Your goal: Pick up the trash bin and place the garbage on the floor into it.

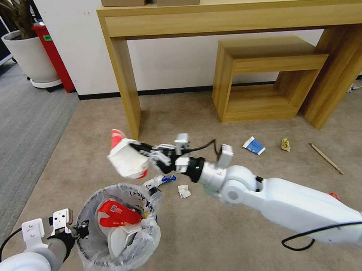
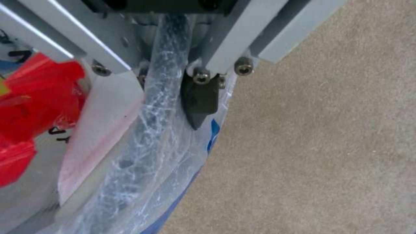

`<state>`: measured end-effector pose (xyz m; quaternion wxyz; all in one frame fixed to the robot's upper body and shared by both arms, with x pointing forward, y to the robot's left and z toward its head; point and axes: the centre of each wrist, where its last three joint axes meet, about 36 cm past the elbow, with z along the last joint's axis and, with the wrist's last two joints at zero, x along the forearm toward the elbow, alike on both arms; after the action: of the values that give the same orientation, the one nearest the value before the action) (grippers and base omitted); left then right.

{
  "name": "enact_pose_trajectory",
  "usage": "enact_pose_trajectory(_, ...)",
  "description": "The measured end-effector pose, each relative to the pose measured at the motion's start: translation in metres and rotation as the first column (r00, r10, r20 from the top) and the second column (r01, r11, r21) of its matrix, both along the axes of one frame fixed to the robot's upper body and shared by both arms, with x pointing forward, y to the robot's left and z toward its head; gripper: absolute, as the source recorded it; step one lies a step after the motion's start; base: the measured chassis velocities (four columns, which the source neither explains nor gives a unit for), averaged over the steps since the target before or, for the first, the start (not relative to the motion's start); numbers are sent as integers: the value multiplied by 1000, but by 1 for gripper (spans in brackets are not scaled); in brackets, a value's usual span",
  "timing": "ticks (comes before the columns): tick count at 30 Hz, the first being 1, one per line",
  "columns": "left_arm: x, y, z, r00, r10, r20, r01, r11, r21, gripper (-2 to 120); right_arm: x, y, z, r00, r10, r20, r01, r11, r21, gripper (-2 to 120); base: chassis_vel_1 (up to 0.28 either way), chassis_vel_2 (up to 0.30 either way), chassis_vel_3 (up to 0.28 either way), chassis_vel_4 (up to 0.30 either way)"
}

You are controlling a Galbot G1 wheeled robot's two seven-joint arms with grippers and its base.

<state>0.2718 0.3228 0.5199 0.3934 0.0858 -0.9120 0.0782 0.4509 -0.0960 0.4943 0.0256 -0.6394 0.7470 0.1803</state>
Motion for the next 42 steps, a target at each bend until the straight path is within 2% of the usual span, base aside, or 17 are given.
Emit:
enact_pose_trajectory(10,-4,1,-5,1000,12,0,-12,1000,5,0,-20,14,-36,996,59,-61,-64,993,-98,0,0,0,0,0)
enact_pose_trajectory(18,-5,3,4,1000,17,17,-17,1000,14,0,-28,18,-60,993,73,-87,-86,985,-152,0,0,0,0,0)
enact_pose_trajectory(28,-8,4,18,999,22,37,-22,1000,19,0,-25,17,-85,996,59,-61,-72,967,-244,0,0,0,0,0)
enact_pose_trajectory(42,-13,-4,29,999,3,52,-4,1000,9,0,-15,19,-96,999,37,-23,-42,952,-303,0,0,0,0,0)
